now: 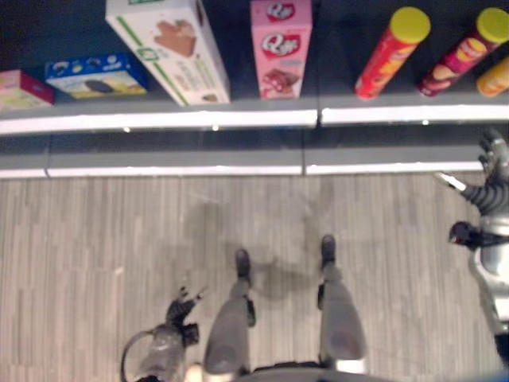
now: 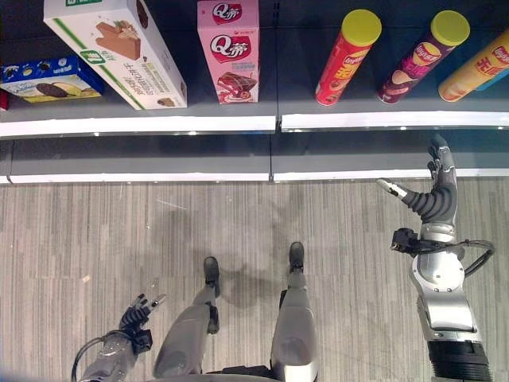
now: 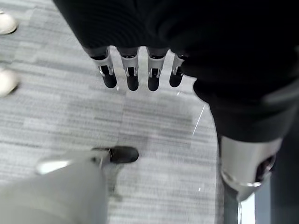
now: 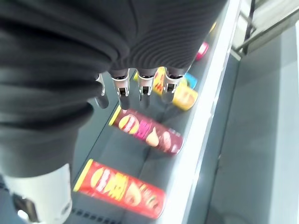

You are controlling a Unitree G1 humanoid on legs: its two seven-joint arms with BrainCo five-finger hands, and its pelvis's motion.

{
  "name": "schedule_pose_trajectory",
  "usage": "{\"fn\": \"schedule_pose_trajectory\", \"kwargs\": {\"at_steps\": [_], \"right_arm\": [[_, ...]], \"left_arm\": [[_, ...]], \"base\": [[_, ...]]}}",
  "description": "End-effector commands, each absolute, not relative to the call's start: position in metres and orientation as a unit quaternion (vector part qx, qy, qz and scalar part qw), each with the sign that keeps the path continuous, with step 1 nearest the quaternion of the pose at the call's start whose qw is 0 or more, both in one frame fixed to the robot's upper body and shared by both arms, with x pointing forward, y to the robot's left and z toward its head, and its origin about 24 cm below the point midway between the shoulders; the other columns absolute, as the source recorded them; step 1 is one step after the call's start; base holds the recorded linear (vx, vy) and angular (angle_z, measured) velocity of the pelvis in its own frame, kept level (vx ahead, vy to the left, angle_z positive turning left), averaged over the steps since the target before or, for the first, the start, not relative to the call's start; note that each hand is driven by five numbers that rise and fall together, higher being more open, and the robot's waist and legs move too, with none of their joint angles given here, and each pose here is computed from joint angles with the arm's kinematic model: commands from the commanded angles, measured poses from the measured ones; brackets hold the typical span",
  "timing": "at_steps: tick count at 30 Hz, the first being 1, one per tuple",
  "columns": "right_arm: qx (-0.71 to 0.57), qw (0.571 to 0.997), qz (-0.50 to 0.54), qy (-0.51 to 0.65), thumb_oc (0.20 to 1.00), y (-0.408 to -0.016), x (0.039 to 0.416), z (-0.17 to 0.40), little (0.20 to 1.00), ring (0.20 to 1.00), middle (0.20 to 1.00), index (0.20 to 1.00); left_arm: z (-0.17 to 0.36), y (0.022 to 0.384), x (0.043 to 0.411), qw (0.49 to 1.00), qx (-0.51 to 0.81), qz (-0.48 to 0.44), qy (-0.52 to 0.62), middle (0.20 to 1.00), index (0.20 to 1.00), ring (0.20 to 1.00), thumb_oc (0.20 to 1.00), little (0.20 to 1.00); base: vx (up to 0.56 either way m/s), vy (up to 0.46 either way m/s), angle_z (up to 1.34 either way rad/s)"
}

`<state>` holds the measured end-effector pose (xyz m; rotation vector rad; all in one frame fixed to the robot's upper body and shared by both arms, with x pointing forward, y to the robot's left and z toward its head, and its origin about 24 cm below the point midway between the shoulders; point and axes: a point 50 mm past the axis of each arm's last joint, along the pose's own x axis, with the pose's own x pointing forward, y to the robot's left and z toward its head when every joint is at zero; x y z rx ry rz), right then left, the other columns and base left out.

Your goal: Put the goods on the table back onto the shelves and tidy them up.

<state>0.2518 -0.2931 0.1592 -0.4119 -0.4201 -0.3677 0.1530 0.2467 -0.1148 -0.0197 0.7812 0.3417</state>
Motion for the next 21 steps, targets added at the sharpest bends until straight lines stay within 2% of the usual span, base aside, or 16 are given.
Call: {"fn": "schedule_pose_trajectory", "kwargs": {"at_steps": [1,3,7,9,14,17,21], "right_arm": [[-0.117,0.941,-0.203,-0.243,1.0,-0.318,0.249,0.174,1.0,1.0,1.0,1.0],[-0.121,0.939,-0.249,-0.205,1.0,-0.338,0.245,0.162,1.0,1.0,1.0,1.0],[-0.164,0.931,-0.271,-0.183,1.0,-0.353,0.239,0.164,1.0,1.0,1.0,1.0],[-0.157,0.933,-0.273,-0.176,1.0,-0.357,0.242,0.164,1.0,1.0,1.0,1.0],[-0.194,0.934,-0.261,-0.146,1.0,-0.36,0.253,0.167,1.0,1.0,1.0,1.0],[-0.195,0.931,-0.277,-0.137,1.0,-0.368,0.241,0.161,1.0,1.0,1.0,1.0],[-0.189,0.93,-0.288,-0.127,1.0,-0.37,0.231,0.153,1.0,1.0,1.0,1.0]], "left_arm": [[-0.126,0.276,0.115,0.878,0.025,0.196,0.437,1.0,1.0,1.0,1.0,1.0],[-0.13,0.285,0.104,0.861,0.04,0.207,0.462,1.0,1.0,1.0,1.0,1.0],[-0.131,0.289,0.096,0.853,0.044,0.214,0.473,1.0,1.0,1.0,1.0,1.0],[-0.132,0.291,0.087,0.848,0.039,0.226,0.478,1.0,1.0,1.0,1.0,1.0],[-0.134,0.295,0.076,0.836,0.023,0.252,0.487,1.0,1.0,1.0,1.0,1.0],[-0.136,0.293,0.072,0.829,0.006,0.267,0.492,1.0,1.0,1.0,1.0,1.0],[-0.139,0.283,0.078,0.836,0.011,0.24,0.494,1.0,1.0,1.0,1.0,1.0]], "base": [[0.12,0.551,-0.15],[-0.01,0.32,-1.06],[-0.13,0.017,-2.12],[-0.19,-0.002,-1.26],[-0.11,-0.134,-1.44],[0.06,-0.207,-1.65],[0.04,-0.148,-0.31]]}}
